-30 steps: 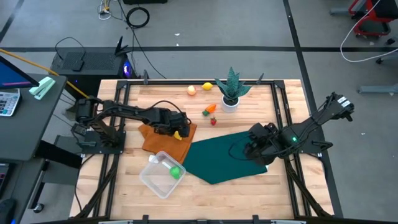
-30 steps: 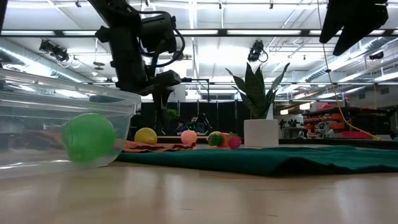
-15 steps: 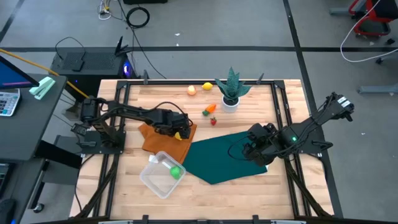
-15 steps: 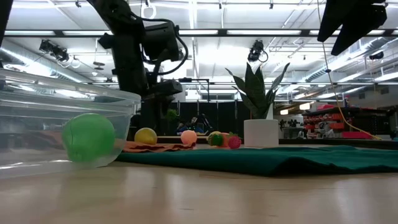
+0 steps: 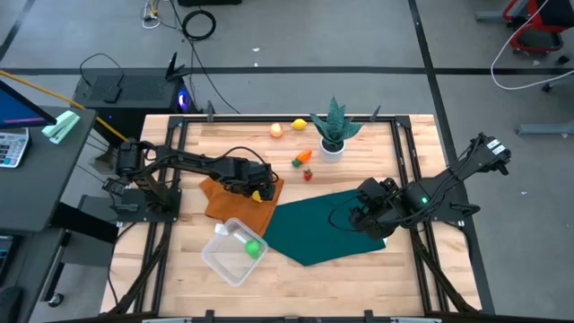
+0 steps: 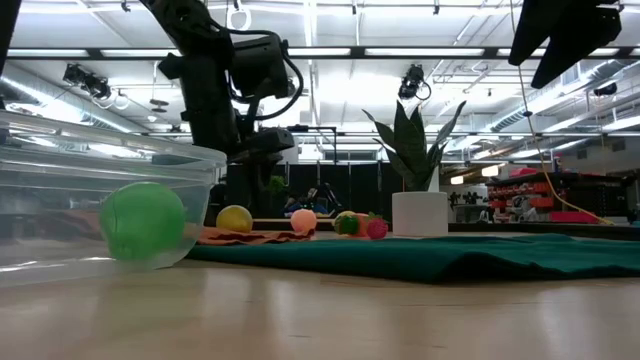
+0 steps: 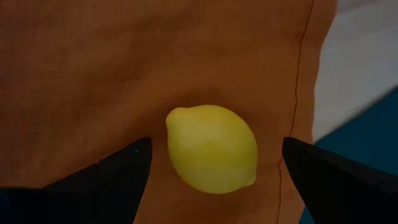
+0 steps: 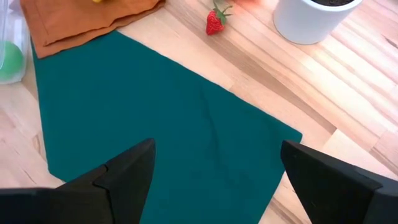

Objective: Pick and placing Produce into tupperware
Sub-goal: Put the bottom lemon into the transparent container, then put the peach into the transparent container

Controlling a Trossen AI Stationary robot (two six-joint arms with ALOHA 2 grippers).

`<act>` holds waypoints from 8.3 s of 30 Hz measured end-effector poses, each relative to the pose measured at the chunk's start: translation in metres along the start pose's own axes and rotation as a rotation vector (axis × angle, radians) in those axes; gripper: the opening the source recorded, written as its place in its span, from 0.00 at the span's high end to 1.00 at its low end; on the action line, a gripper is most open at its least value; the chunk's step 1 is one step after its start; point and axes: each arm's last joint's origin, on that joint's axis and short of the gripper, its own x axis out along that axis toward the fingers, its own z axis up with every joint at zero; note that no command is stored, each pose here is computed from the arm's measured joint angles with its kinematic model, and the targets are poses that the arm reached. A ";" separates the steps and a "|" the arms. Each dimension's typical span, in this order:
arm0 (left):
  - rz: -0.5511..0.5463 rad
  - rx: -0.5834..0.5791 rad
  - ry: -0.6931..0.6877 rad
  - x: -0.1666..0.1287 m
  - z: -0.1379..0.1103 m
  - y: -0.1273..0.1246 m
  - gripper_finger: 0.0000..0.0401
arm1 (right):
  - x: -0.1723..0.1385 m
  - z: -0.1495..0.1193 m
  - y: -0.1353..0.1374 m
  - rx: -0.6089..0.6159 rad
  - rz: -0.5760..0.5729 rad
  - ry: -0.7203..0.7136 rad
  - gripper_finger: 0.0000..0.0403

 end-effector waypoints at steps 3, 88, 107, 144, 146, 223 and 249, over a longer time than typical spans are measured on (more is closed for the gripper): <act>0.000 0.001 0.000 0.000 0.000 0.000 0.08 | 0.000 0.000 0.000 0.000 0.000 0.000 0.22; -0.116 0.634 0.249 -0.136 -0.022 -0.075 0.43 | 0.000 0.000 -0.001 -0.006 -0.008 0.001 0.22; 0.132 0.471 0.302 -0.121 -0.127 -0.059 0.43 | 0.000 0.000 -0.001 -0.043 -0.007 0.002 0.22; 0.186 0.272 0.176 -0.047 -0.169 -0.038 0.42 | 0.000 0.001 0.002 -0.084 0.021 -0.008 0.22; 0.182 0.276 0.168 -0.047 -0.169 -0.038 0.41 | 0.000 0.001 0.002 -0.083 0.021 -0.008 0.22; -0.120 0.268 -0.303 -0.142 0.086 -0.037 0.35 | 0.000 0.003 0.007 0.043 0.058 -0.034 0.22; -0.087 0.632 -0.297 -0.147 0.159 0.027 0.36 | 0.000 0.004 0.007 0.167 0.059 -0.057 0.22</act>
